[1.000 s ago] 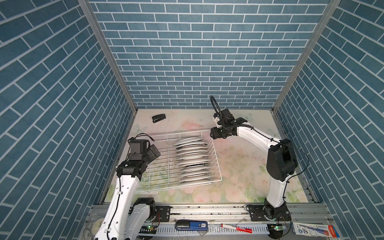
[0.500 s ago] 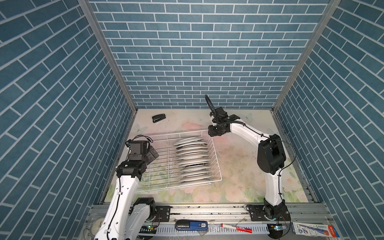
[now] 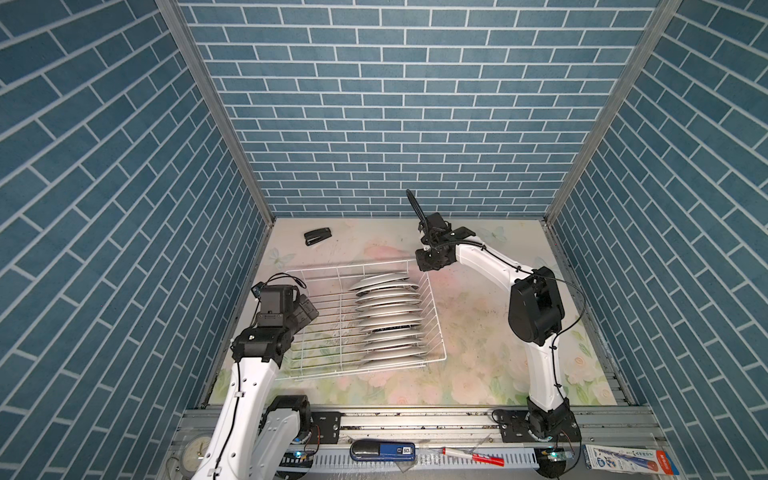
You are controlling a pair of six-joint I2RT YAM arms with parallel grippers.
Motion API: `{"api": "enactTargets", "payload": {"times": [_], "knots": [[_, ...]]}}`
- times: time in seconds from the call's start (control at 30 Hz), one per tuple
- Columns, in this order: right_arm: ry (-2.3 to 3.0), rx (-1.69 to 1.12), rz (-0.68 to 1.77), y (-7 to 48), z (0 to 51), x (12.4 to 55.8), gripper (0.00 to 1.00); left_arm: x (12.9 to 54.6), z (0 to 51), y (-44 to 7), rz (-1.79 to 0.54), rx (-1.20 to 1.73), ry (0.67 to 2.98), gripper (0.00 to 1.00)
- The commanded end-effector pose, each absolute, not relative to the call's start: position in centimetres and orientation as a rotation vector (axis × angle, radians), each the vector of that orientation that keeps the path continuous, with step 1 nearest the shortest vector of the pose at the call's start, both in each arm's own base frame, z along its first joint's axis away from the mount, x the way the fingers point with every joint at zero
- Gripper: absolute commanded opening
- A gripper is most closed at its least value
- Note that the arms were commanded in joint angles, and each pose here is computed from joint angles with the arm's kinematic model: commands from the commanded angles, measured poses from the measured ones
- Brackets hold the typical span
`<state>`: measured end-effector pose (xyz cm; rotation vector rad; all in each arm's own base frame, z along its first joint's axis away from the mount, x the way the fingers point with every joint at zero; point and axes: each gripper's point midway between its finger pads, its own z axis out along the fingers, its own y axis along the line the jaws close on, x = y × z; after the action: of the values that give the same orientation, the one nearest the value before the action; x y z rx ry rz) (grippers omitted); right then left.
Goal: Unload the plates from the dish rack
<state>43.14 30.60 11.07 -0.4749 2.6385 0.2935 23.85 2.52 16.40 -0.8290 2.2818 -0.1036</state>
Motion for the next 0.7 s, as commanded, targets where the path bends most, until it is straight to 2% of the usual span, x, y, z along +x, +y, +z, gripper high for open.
{"api": "enactTargets", "payload": {"times": [0.0,0.3,0.67], "knots": [[2.661,-0.307,0.153,26.0,9.9,46.4,0.21,23.4,16.1,1.8,-0.147,-0.811,2.305,0.99],[2.687,-0.182,0.194,22.2,9.5,48.5,0.06,23.3,15.9,2.0,-0.144,-0.811,2.288,0.99],[2.693,-0.03,0.24,19.0,8.5,49.8,0.0,23.9,15.7,1.5,-0.171,-0.788,2.29,0.99]]}}
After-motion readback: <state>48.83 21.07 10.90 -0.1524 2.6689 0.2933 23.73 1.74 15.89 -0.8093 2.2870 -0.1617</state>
